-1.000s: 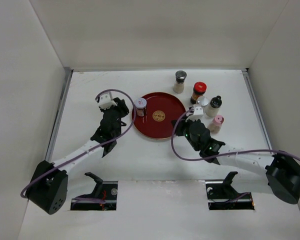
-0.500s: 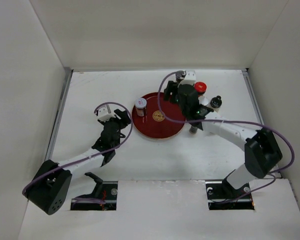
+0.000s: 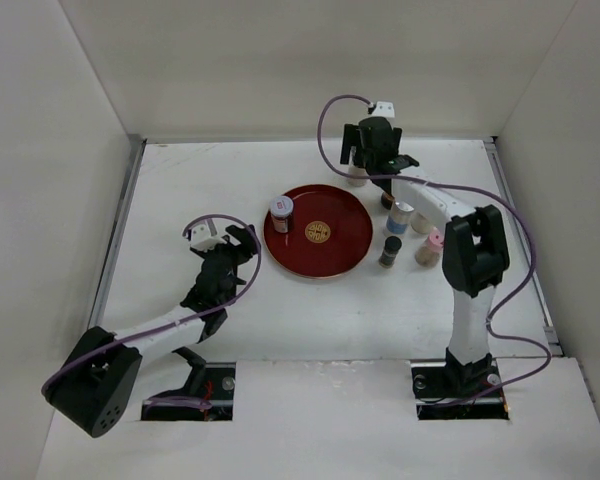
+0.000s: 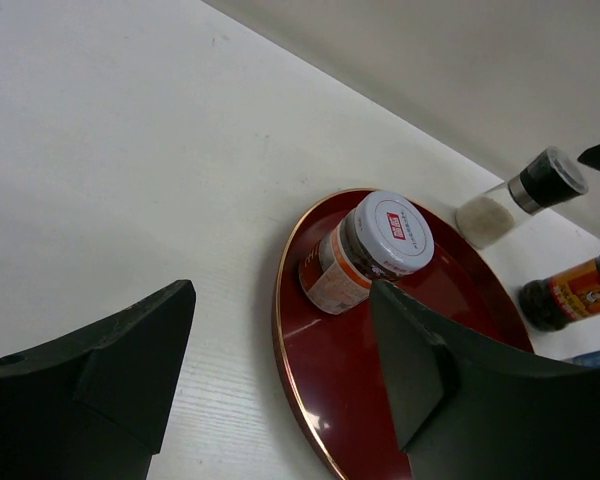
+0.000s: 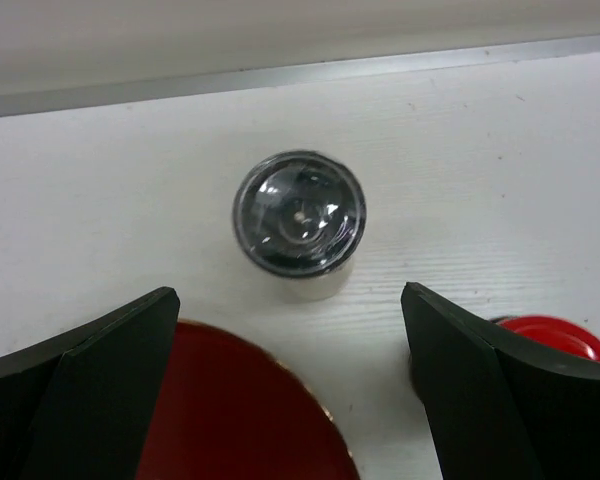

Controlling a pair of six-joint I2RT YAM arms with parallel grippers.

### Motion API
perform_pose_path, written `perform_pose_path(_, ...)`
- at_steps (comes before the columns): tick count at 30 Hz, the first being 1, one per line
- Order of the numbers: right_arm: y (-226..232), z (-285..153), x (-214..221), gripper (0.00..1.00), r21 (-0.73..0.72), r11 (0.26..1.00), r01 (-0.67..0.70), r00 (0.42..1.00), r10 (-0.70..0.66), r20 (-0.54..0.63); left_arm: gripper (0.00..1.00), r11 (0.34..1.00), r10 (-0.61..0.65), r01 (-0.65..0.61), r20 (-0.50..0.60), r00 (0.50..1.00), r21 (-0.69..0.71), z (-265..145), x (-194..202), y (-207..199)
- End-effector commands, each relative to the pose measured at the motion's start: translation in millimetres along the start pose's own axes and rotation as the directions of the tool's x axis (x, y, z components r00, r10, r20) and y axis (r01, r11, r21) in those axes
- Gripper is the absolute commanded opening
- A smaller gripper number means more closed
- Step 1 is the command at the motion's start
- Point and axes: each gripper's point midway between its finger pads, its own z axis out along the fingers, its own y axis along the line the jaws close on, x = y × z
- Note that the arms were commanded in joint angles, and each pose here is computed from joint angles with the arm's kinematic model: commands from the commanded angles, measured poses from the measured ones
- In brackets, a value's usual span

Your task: Organize the condiment bottles

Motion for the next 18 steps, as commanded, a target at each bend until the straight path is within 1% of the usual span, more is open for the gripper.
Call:
perform_pose_path(1, -5, 10, -19, 1.00, 0.007, 1.000, 0.030, 1.000, -0.030, 0.003, 0.70, 0.998, -0.046, 0.045, 0.034, 0.998, 0.047, 2, -10, -16)
perform_pose_path(5, -2, 24, -19, 1.00, -0.015, 0.999, 0.031, 0.999, -0.031, -0.006, 0.70, 0.998, -0.045, 0.043, 0.035, 0.998, 0.045, 2, -10, -15)
perform_pose_path(10, 2, 44, -10, 1.00, -0.003, 0.997, 0.076, 0.997, -0.076, -0.018, 0.70, 0.999, -0.033, 0.032, 0.026, 0.999, 0.027, 6, -6, -10)
perform_pose_path(15, 8, 58, -5, 1.00, -0.008, 0.997, 0.076, 0.997, -0.077, -0.016, 0.70, 0.999, -0.030, 0.029, 0.021, 0.999, 0.032, 6, -5, -13)
perform_pose_path(18, 5, 64, -8, 0.97, 0.020, 0.997, 0.074, 0.997, -0.074, 0.001, 0.70, 0.999, -0.029, 0.029, 0.023, 0.999, 0.026, 7, -5, -11)
